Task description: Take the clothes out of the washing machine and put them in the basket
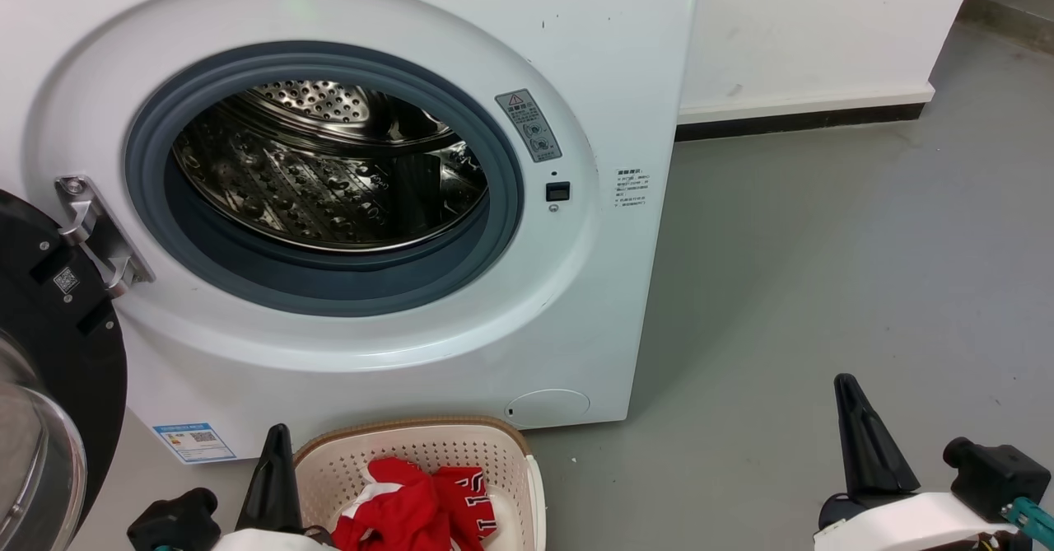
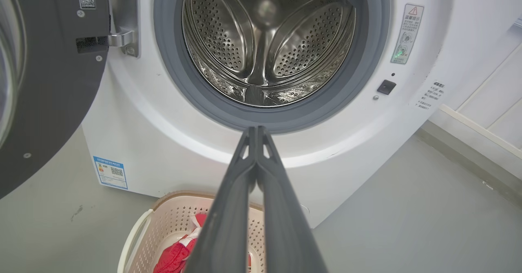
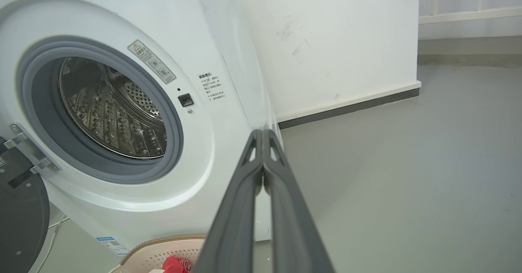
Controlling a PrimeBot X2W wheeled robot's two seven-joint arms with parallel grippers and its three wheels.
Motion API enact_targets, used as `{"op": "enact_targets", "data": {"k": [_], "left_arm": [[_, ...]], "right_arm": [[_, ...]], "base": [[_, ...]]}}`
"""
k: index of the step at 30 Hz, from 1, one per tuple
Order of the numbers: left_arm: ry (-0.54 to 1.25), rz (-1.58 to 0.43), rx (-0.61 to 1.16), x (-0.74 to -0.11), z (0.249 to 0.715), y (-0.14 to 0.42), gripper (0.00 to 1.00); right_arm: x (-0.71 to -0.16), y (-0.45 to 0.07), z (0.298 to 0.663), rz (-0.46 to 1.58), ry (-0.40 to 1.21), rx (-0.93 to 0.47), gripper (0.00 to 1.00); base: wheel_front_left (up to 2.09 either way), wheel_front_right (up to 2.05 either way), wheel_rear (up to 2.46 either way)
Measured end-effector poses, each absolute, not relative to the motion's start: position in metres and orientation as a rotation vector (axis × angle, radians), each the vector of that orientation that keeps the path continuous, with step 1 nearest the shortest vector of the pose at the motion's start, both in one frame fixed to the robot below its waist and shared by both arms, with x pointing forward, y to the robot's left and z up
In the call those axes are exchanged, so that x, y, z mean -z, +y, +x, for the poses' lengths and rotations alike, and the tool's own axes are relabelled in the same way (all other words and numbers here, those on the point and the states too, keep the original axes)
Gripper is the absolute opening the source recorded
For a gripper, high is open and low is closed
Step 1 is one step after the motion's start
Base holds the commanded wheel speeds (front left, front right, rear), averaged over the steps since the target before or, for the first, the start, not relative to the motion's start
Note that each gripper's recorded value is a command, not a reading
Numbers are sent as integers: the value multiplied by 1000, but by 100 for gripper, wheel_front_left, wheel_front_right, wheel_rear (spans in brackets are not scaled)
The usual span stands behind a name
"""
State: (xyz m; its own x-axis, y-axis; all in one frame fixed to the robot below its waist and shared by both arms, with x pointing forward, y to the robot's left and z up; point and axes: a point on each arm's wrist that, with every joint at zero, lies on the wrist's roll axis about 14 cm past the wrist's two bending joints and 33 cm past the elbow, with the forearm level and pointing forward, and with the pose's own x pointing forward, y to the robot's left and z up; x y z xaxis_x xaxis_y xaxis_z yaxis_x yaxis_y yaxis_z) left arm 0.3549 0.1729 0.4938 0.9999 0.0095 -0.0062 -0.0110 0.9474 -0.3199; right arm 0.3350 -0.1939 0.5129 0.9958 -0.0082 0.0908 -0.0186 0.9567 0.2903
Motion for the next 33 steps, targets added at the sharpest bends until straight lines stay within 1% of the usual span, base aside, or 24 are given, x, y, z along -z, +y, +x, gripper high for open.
{"op": "enact_targets", "data": {"k": [13,33], "left_arm": [[41,-549,-35,-489,361,179,0],[71,-839,-55,-486,368,184,0]], "right_arm": [[-509,-200,342,524,-70,21,0],[-505,-205,353,817,-43,44,0]], "base": [[0,0,0],[0,0,0]]}}
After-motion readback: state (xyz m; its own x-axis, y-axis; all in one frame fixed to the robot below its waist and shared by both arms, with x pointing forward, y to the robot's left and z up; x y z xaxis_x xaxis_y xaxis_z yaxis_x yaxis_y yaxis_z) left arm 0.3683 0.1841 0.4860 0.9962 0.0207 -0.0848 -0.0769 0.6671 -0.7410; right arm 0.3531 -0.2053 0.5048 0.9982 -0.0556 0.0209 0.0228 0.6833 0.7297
